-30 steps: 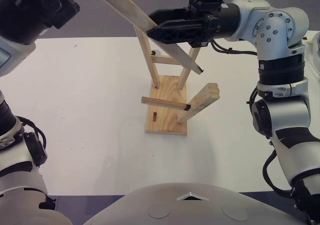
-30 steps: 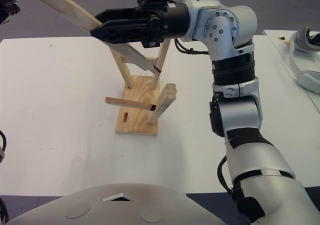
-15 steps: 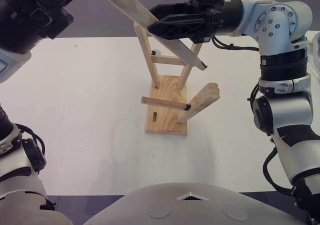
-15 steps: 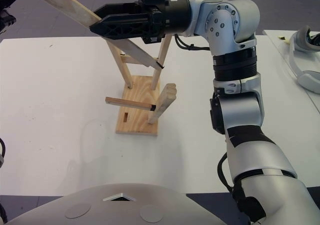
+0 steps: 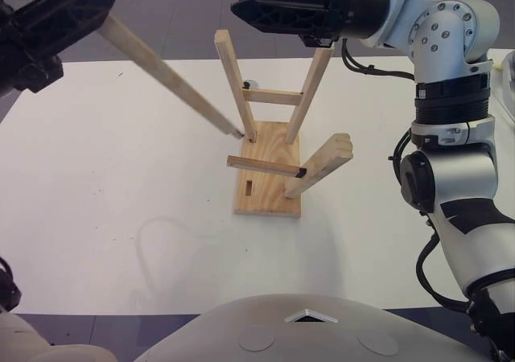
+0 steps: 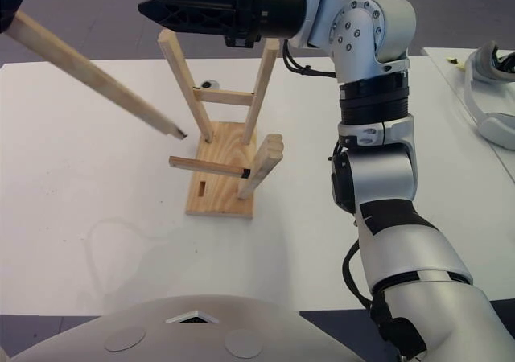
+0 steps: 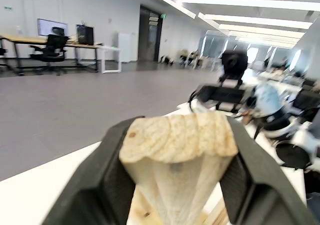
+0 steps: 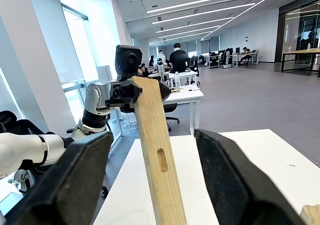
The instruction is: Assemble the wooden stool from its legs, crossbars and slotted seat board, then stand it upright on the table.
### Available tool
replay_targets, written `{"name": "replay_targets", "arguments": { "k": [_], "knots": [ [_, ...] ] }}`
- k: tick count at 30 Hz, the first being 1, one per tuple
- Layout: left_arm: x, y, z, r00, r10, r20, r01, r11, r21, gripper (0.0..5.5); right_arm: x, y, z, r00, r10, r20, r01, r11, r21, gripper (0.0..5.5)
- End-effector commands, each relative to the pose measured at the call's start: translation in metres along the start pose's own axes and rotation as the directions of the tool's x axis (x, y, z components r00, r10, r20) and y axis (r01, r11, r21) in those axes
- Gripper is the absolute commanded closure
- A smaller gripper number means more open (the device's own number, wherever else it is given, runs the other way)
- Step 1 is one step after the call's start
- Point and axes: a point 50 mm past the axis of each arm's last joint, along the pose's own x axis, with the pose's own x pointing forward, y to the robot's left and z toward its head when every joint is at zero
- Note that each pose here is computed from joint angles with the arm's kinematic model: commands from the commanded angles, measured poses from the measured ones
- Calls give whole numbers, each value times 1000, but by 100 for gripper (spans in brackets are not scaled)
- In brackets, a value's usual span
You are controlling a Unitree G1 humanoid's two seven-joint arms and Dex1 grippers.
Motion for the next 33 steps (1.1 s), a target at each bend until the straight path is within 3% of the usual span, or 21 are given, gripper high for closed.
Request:
{"name": "replay_targets", "arguments": {
  "k": [1, 11, 16, 33],
  "knots": [
    [-23, 4, -4, 999, 48, -16, -44, 979, 200, 345, -3, 2, 5, 1000, -22, 5, 22, 999, -31, 245],
    [-37, 11, -74, 974, -190, -121, 216, 940, 264, 345, -2, 1, 9, 999, -27, 22, 27, 999, -27, 245],
    [-27, 13, -86, 958, -278, -75, 287, 901, 326, 345, -4, -1, 9, 999, -34, 21, 34, 999, -20, 245],
    [8, 2, -114, 886, -460, -58, 461, 859, 223, 345, -3, -3, 5, 999, -36, 21, 36, 999, 0, 245]
  ]
}}
